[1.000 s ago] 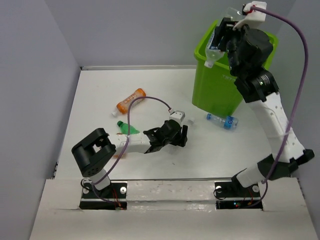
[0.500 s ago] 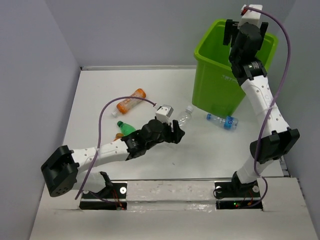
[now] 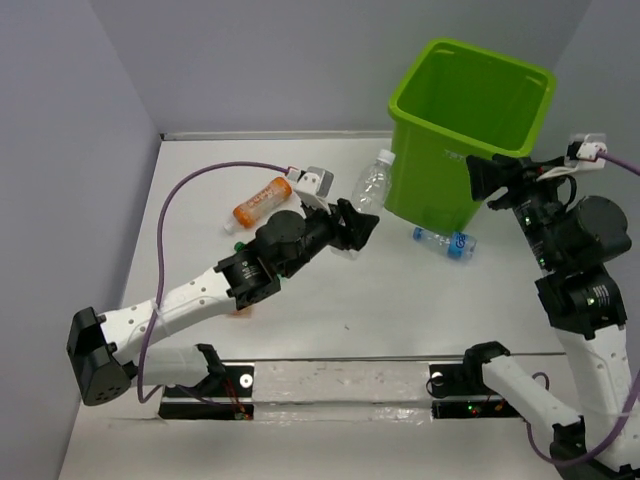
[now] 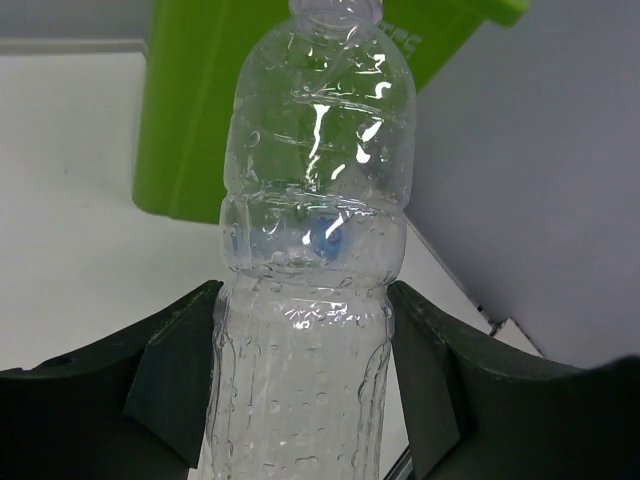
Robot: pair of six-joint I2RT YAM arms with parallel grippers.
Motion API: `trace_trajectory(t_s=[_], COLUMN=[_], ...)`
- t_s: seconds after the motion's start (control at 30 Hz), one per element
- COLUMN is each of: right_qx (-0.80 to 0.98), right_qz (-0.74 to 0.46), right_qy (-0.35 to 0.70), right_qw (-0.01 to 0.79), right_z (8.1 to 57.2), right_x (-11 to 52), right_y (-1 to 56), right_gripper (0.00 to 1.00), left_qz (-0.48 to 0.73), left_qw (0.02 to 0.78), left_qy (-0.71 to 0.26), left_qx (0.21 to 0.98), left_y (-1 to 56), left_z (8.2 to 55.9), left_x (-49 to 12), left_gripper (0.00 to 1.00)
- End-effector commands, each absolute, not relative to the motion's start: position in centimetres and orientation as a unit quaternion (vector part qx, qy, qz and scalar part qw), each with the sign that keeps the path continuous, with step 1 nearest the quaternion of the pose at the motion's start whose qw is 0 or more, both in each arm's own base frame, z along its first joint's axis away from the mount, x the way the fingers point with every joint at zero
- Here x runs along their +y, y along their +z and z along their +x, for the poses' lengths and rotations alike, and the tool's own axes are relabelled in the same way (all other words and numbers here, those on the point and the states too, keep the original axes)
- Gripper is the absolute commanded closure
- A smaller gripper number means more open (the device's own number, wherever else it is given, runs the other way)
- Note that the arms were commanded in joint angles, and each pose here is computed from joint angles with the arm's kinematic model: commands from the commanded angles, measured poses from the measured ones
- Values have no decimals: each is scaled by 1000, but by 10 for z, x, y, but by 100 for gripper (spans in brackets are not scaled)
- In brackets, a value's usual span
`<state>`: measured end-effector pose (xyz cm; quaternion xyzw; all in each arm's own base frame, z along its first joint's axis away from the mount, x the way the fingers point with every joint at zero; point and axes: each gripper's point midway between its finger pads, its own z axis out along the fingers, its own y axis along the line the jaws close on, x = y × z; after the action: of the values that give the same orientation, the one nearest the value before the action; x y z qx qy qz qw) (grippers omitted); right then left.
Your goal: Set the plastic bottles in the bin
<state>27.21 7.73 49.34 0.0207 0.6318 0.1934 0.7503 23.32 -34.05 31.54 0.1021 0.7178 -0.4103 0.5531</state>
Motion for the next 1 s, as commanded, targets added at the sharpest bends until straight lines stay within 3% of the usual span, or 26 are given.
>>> trace_trajectory(t_s=[0.0, 0.27, 0.37, 0.47, 0.5, 0.53, 0.97], right_qx=[709, 763, 772, 775, 776, 779, 784], right_qz=[7, -2, -6, -11, -13, -17, -45], right_qy=[296, 379, 377, 365, 365, 370, 399], right_qw=[641, 524, 511, 515, 514, 506, 474], right_z=[256, 209, 202, 196, 195, 192, 178], right_x=[117, 143, 142, 138, 138, 140, 152], right_y=[402, 286, 268, 260, 257, 253, 233], right_gripper=[40, 43, 41, 41, 40, 40, 41], left_qz=[93, 83, 90, 90, 96, 84, 46], left_qw=[624, 712, 716, 731, 727, 741, 800], left_qy=[-428, -442, -433, -454, -446, -455, -451], left_qx=[648, 539, 539, 502, 512, 487, 392], left_y=[410, 545, 552, 594, 580, 610, 607], left_z=[244, 266, 287, 292, 305, 302, 379], left_x=[-341, -360, -386, -404, -424, -417, -461], left_gripper=[34, 34, 34, 34, 34, 34, 33])
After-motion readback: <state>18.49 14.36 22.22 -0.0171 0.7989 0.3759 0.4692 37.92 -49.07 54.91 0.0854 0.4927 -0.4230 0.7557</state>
